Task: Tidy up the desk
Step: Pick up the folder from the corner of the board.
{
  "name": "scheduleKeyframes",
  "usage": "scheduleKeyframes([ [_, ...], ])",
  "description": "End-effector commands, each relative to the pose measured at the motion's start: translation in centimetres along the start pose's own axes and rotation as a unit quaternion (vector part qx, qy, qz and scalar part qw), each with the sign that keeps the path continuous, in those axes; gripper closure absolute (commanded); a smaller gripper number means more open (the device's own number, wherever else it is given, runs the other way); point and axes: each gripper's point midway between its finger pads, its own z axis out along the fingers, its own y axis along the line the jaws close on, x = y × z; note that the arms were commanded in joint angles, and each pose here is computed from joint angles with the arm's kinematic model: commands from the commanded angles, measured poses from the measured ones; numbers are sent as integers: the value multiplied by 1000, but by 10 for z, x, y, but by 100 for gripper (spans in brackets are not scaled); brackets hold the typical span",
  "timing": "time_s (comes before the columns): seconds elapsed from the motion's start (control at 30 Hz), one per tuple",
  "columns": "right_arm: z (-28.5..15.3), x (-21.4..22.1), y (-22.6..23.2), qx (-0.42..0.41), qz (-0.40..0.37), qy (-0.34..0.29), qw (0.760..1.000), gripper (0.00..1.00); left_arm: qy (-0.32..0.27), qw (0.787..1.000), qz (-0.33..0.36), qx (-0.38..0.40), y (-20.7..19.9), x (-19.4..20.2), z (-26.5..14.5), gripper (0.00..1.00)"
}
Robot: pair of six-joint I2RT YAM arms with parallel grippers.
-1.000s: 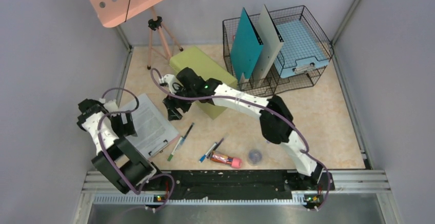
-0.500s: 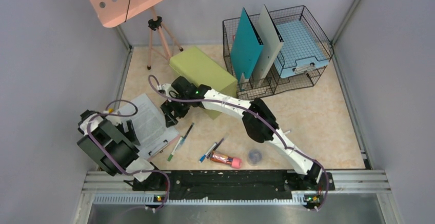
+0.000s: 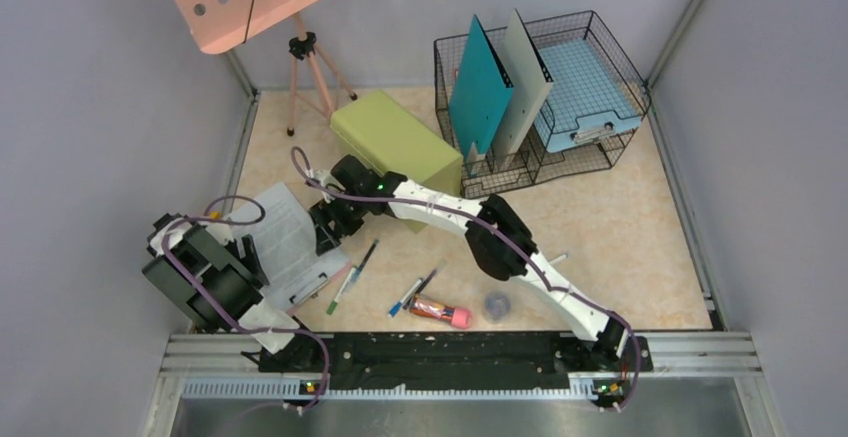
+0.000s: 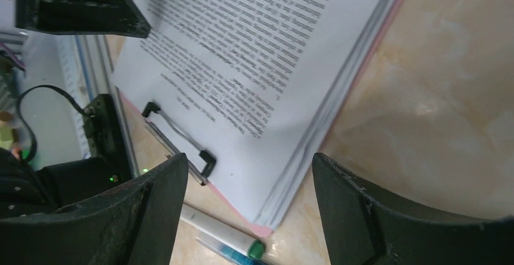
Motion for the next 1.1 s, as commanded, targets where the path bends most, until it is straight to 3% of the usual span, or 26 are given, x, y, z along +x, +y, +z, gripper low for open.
scheduleKeyframes([
  [0.0,25,18,8,-66,50,14,997,26,-31,997,23,59,-13,-15,14,19],
  [0.23,6,1,52,-157,73,4,985,28,-47,991,49,115,-31,-21,11,29],
  [0.5,-15,-19,52,-149,48,-19,987,30,-55,989,49,129,-34,-30,5,44],
  [0.7,-17,-11,25,-115,53,-14,992,30,-62,993,40,95,-19,-39,0,63],
  [0.93,-29,-20,5,-93,48,-26,994,30,-67,996,26,62,-1,-49,-7,100],
  [1.07,-39,-29,0,-87,42,-37,995,30,-72,995,23,67,-1,-52,-10,100],
])
